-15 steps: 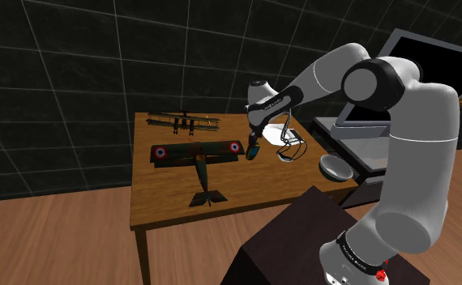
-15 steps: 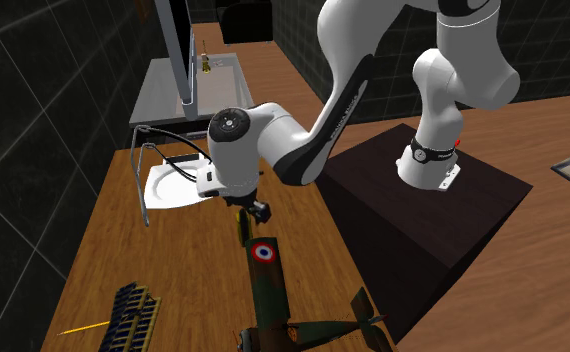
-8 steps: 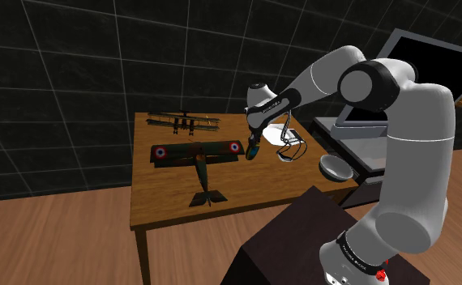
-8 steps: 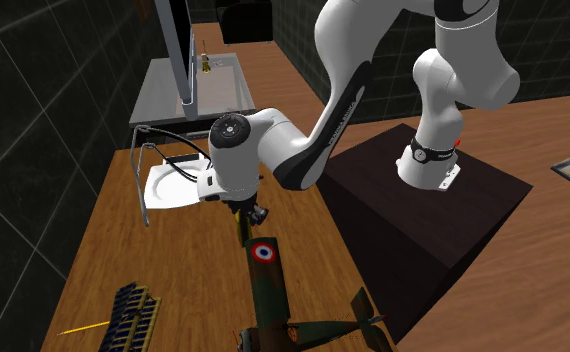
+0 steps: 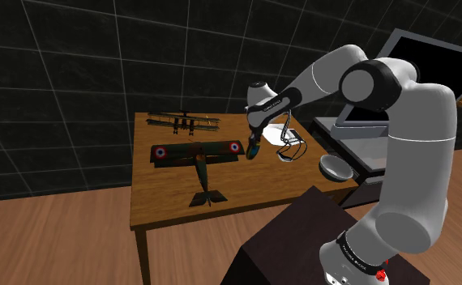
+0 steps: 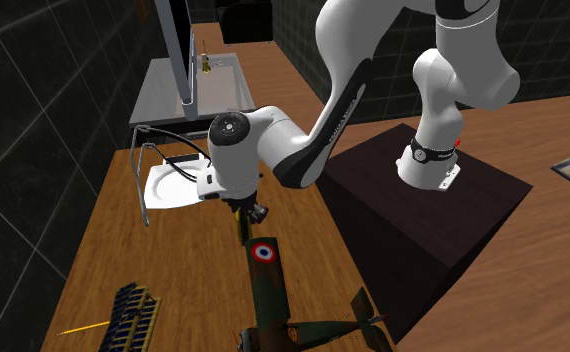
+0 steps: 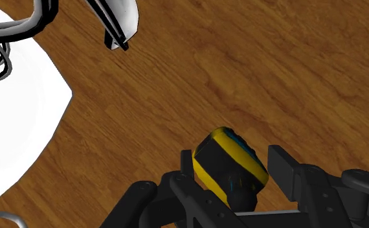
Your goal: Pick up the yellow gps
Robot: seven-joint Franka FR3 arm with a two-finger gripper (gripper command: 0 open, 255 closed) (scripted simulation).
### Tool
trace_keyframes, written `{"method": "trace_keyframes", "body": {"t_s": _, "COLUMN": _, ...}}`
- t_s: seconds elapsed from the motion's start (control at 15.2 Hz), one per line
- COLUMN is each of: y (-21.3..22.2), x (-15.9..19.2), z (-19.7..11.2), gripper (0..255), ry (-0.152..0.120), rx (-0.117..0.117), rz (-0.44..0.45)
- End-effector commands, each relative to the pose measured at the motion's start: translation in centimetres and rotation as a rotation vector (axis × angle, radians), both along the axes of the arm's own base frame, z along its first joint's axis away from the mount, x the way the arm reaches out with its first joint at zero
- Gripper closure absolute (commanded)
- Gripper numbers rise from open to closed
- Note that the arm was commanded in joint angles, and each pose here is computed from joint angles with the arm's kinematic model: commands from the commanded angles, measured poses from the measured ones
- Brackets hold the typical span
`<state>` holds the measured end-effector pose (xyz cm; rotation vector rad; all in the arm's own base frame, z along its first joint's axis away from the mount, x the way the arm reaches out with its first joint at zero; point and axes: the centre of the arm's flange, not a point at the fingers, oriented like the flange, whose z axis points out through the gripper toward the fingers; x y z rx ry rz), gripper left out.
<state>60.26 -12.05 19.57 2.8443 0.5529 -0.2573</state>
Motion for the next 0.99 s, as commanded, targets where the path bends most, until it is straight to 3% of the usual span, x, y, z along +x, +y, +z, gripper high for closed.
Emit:
{"method": "trace_keyframes", "body": {"t_s": 0.0, "y": 0.0, "x": 0.0, "z": 0.9, "gripper": 255, "ry": 0.0, "rx": 0.0, "rz": 0.0}}
{"method": "trace_keyframes", "body": {"t_s": 0.92, "y": 0.0, "x": 0.0, "z": 7.4, "gripper": 255, "ry": 0.0, "rx": 0.0, "rz": 0.0}}
